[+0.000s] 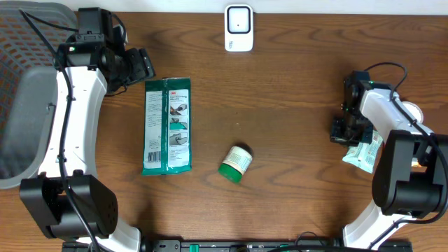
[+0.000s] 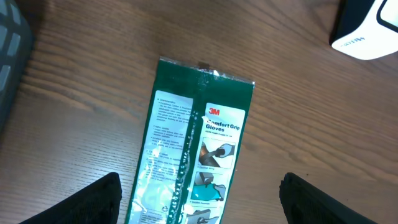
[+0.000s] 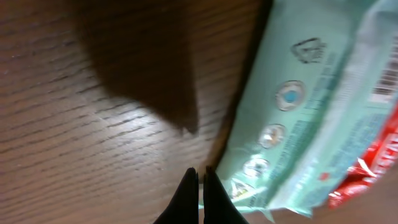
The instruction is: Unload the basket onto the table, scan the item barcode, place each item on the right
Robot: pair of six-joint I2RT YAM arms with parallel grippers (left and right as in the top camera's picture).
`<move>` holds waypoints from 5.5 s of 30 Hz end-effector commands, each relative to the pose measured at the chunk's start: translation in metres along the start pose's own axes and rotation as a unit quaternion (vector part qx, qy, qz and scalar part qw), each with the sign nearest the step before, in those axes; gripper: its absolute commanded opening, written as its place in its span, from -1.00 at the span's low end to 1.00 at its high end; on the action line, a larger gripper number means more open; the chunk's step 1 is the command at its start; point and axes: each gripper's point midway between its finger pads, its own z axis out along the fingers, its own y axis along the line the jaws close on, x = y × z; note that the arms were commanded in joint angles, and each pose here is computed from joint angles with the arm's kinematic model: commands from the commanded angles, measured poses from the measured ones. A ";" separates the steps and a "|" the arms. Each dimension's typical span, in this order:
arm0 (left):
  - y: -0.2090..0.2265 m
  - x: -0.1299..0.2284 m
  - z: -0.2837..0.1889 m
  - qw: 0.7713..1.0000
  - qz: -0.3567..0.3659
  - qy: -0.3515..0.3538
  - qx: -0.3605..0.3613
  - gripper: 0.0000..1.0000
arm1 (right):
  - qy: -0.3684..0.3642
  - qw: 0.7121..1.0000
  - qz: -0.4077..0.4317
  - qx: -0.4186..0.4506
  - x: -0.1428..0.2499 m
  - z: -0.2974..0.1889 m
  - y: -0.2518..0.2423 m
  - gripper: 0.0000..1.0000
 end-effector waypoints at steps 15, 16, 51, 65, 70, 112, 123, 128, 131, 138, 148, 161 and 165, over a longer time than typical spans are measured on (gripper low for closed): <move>0.004 0.000 0.002 1.000 -0.001 0.002 -0.007 0.62 | 0.021 1.000 0.001 0.017 0.018 0.008 -0.006 -0.98; 0.004 0.001 0.002 1.000 -0.001 0.003 -0.007 0.62 | 0.020 0.999 0.003 -0.035 0.016 0.007 0.013 -0.98; 0.004 0.000 0.002 1.000 -0.001 0.002 -0.007 0.62 | -0.043 0.952 -0.021 -0.301 0.001 -0.055 0.178 0.99; -0.025 0.007 0.001 0.997 -0.008 0.022 0.073 0.62 | -0.085 0.958 0.134 -0.238 -0.058 -0.029 0.043 0.98; -0.041 0.043 0.000 0.992 -0.001 0.092 0.090 -0.18 | -0.089 0.956 0.166 -0.225 -0.062 -0.023 0.016 0.98; -0.122 0.301 0.032 0.902 0.306 0.305 -0.006 0.64 | -0.090 0.955 0.171 -0.225 -0.063 -0.023 0.013 0.98; -0.113 0.294 0.048 0.918 0.316 0.220 -0.093 0.66 | -0.089 0.955 0.171 -0.225 -0.063 -0.023 0.013 0.99; -0.111 0.310 0.063 0.919 0.309 0.234 -0.068 0.65 | -0.089 0.955 0.171 -0.225 -0.063 -0.023 0.013 0.98; -0.106 0.313 0.066 0.918 0.309 0.236 -0.071 0.65 | -0.089 0.955 0.171 -0.225 -0.063 -0.023 0.013 0.99; -0.105 0.314 0.068 0.918 0.309 0.236 -0.071 0.59 | -0.089 0.955 0.171 -0.225 -0.063 -0.023 0.013 0.98; -0.115 0.312 0.083 0.907 0.362 0.210 -0.033 0.53 | -0.089 0.955 0.171 -0.225 -0.063 -0.023 0.013 0.98; -0.138 0.272 0.083 0.905 0.406 0.125 -0.041 0.54 | -0.089 0.955 0.171 -0.225 -0.063 -0.023 0.013 0.98; -0.151 0.257 0.078 0.909 0.404 0.097 -0.038 0.55 | -0.089 0.955 0.171 -0.225 -0.063 -0.023 0.013 0.99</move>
